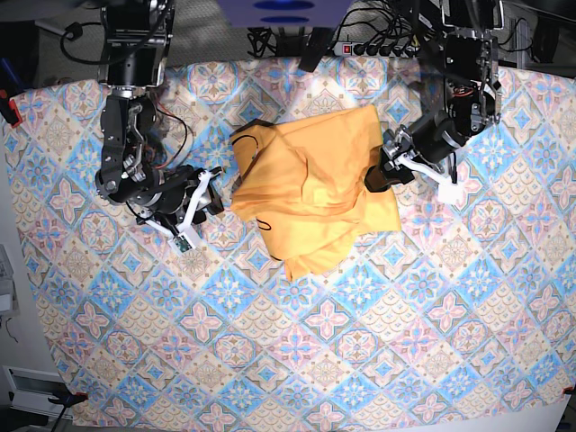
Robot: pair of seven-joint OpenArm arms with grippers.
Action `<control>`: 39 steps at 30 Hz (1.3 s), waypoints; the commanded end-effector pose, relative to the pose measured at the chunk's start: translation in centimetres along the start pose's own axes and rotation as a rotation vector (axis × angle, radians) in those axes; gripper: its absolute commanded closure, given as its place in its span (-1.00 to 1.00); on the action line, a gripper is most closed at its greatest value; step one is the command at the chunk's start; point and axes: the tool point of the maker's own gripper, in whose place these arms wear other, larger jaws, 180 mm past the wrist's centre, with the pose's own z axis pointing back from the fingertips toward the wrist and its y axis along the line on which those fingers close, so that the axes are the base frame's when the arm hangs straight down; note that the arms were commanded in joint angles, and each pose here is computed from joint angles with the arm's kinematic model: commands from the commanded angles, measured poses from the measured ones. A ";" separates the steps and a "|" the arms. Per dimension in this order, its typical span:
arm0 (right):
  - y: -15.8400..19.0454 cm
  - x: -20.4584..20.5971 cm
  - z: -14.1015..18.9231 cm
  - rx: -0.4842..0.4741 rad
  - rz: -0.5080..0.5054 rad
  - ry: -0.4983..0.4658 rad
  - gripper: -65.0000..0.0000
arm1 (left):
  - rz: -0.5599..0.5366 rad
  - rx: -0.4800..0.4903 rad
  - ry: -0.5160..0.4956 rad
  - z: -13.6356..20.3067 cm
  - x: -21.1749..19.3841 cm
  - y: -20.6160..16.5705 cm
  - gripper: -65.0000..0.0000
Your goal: Fold the T-shirt properly
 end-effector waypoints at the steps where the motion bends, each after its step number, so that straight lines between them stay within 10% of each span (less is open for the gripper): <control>1: -0.4 1.3 0.5 -0.008 0.011 -0.043 0.33 | -0.034 -0.031 -0.032 -0.1 1.5 -1.2 -0.08; 19: -0.4 1.1 0.5 -0.008 0.009 -0.044 0.33 | -0.281 0.056 0.073 1.9 0.2 -2.5 -0.08; 39: -0.4 2.3 1.3 -0.024 0.036 -0.074 0.33 | -0.698 0.198 0.157 -3.8 1.4 -3.3 -0.08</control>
